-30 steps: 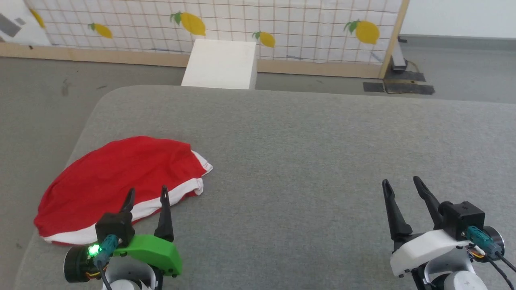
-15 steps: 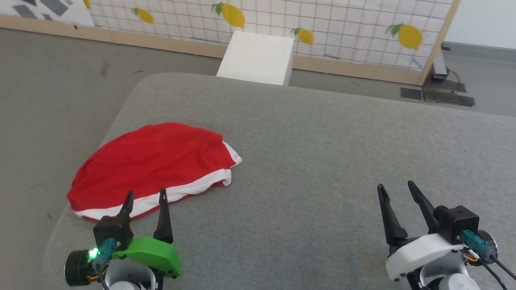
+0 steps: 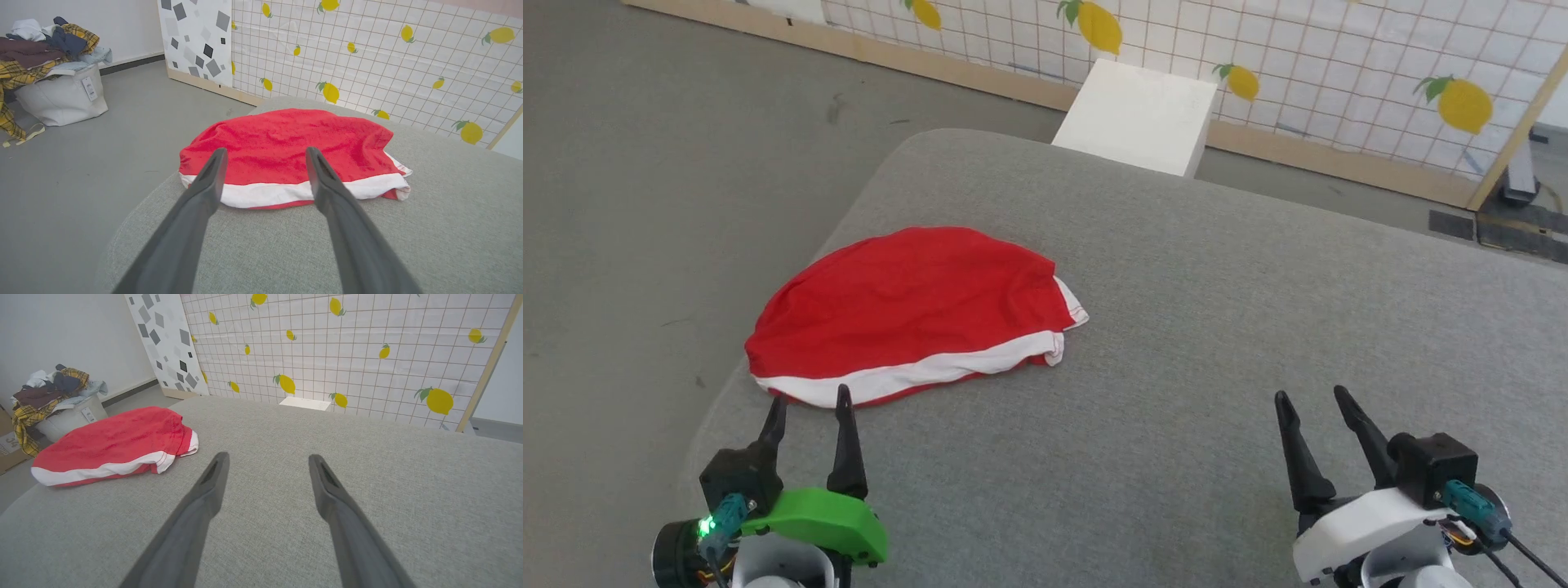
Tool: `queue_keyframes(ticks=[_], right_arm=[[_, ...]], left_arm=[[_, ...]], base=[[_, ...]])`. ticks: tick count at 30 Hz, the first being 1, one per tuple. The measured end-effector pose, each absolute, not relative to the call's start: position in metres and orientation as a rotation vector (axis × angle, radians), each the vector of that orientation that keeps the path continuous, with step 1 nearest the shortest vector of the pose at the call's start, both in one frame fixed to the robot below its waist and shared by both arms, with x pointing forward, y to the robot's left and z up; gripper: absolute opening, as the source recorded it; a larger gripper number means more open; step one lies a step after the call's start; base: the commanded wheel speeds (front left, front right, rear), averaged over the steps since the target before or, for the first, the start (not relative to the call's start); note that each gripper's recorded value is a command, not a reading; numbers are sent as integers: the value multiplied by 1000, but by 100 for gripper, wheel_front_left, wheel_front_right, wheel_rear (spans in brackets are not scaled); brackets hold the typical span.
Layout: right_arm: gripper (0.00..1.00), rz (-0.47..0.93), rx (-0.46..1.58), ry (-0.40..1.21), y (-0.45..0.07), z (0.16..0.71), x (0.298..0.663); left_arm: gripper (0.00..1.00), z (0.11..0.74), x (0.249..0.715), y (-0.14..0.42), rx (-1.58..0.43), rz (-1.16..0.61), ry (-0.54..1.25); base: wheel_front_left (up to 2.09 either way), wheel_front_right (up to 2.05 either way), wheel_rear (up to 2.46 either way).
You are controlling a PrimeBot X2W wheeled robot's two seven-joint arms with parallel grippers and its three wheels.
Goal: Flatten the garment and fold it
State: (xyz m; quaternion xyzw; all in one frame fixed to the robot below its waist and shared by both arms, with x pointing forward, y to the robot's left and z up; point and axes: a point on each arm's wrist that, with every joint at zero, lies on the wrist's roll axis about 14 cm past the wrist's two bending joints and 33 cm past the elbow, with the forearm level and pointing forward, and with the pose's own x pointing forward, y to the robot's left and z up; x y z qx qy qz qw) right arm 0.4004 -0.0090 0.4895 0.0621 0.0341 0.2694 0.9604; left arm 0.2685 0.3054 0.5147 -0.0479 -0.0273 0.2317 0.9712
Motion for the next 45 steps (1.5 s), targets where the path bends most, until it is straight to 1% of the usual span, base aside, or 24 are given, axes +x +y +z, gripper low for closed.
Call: queue_keyframes(ticks=[27,40,45], right_arm=[[100,652,145,77,30,483,394],[100,677,163,86,41,476,393],[100,688,169,98,45,472,392]], left_arm=[[100,502,226,329,-132,606,-62],[100,495,212,338,-141,658,-61],[100,488,210,335,-144,652,-43]], base=[[0,0,0],[0,0,0],[0,0,0]])
